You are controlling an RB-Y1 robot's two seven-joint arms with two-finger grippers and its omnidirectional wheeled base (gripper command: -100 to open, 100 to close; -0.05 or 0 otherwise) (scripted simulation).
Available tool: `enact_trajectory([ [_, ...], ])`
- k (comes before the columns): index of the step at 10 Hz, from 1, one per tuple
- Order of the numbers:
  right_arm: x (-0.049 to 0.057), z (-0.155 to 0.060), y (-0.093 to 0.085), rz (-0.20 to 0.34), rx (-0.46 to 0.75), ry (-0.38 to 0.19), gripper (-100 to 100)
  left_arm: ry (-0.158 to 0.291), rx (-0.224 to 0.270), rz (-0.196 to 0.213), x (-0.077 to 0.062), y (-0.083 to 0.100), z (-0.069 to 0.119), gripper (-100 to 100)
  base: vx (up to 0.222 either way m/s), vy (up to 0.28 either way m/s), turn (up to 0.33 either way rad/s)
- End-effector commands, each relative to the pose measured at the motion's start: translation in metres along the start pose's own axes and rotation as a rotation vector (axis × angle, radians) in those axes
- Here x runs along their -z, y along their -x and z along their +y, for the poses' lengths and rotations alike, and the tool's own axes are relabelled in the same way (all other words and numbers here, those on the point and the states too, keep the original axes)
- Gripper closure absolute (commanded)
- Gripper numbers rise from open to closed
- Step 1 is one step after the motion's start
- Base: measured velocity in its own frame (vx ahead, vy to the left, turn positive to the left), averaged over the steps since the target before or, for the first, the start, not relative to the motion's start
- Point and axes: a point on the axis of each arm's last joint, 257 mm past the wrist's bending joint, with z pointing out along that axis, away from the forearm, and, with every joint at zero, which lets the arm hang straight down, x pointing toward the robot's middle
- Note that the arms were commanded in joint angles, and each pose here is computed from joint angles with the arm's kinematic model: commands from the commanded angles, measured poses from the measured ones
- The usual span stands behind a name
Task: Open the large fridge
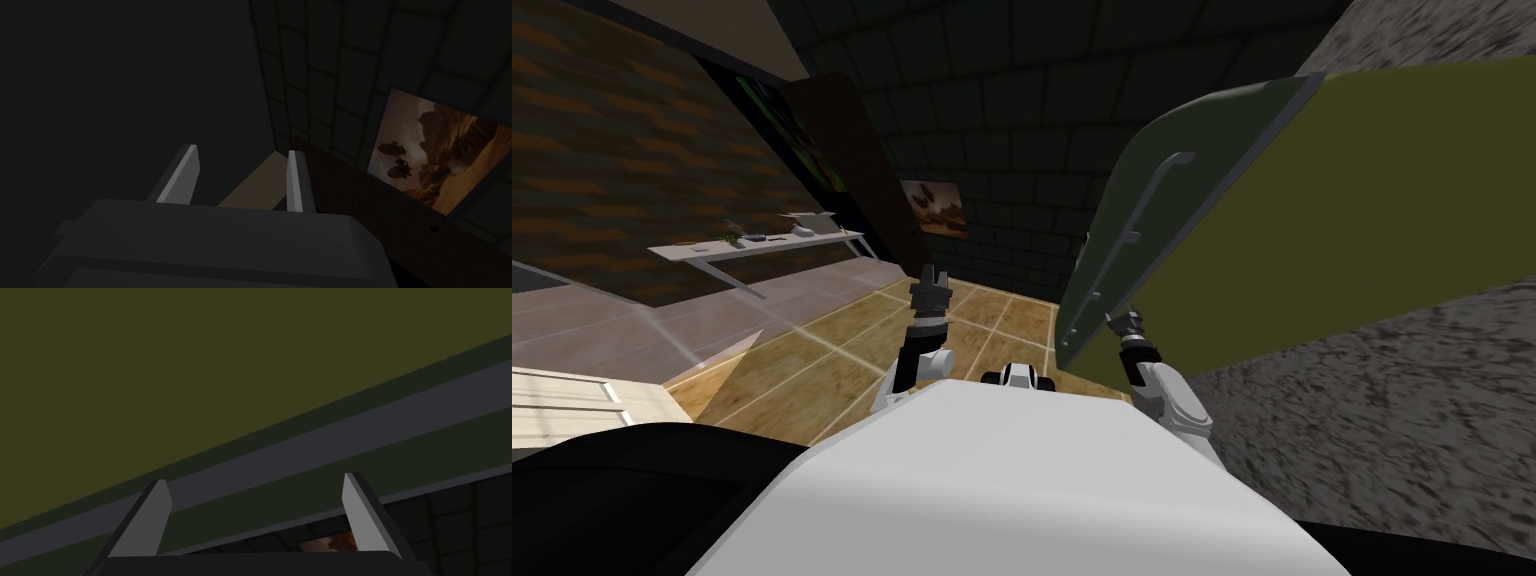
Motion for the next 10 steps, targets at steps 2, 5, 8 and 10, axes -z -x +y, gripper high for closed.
enact_trajectory([
  [2, -0.009, 0.0, -0.004, 0.009, 0.131, -0.001, -100, 0.0, 0.0, 0.0, 0.0, 0.0, 0.0, 0, -0.007, 0.084, 0.048],
  [5, -0.013, -0.002, -0.012, 0.026, 0.23, -0.003, -100, 0.0, 0.0, 0.0, 0.0, 0.0, 0.0, 0, 0.005, 0.036, 0.028],
  [8, -0.013, -0.002, -0.012, 0.026, 0.23, -0.003, -100, 0.0, 0.0, 0.0, 0.0, 0.0, 0.0, 0, -0.003, 0.008, 0.003],
  [10, -0.015, -0.003, -0.015, 0.033, 0.272, -0.005, -100, 0.0, 0.0, 0.0, 0.0, 0.0, 0.0, 0, 0.004, 0.018, 0.014],
])
